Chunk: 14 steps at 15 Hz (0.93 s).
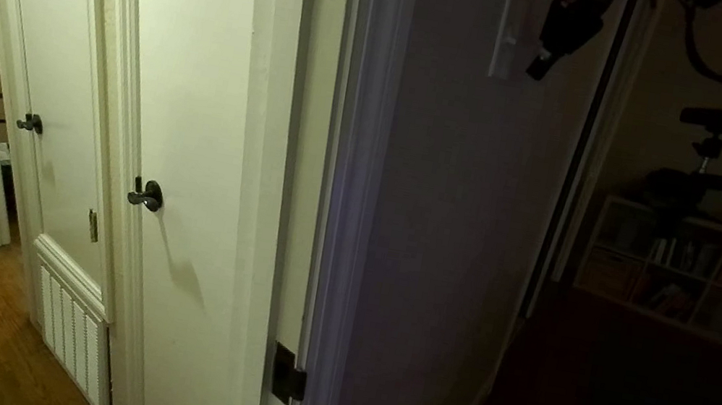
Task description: Turn off the light
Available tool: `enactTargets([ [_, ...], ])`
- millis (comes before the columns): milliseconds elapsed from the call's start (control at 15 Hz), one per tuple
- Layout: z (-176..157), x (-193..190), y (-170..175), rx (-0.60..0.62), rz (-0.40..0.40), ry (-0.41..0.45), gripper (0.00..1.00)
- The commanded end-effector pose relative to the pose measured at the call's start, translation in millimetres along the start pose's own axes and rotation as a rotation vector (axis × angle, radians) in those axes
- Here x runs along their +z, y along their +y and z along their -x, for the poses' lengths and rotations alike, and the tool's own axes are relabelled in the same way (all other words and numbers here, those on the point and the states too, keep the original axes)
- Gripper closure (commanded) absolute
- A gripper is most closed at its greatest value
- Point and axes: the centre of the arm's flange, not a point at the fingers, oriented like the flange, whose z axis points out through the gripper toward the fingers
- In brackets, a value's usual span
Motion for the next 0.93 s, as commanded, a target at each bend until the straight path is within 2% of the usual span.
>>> enactTargets([
  [0,33.0,12.0,-1.6,0.008,-0.033,-0.102,0.95],
  [533,93.3,58.0,-5.8,0.07,-0.084,-0.297,0.95],
  [800,117.9,72.0,-8.2,0.085,-0.109,-0.34,0.95],
  [867,121.7,74.3,-8.8,0.094,-0.107,-0.346,0.77],
])
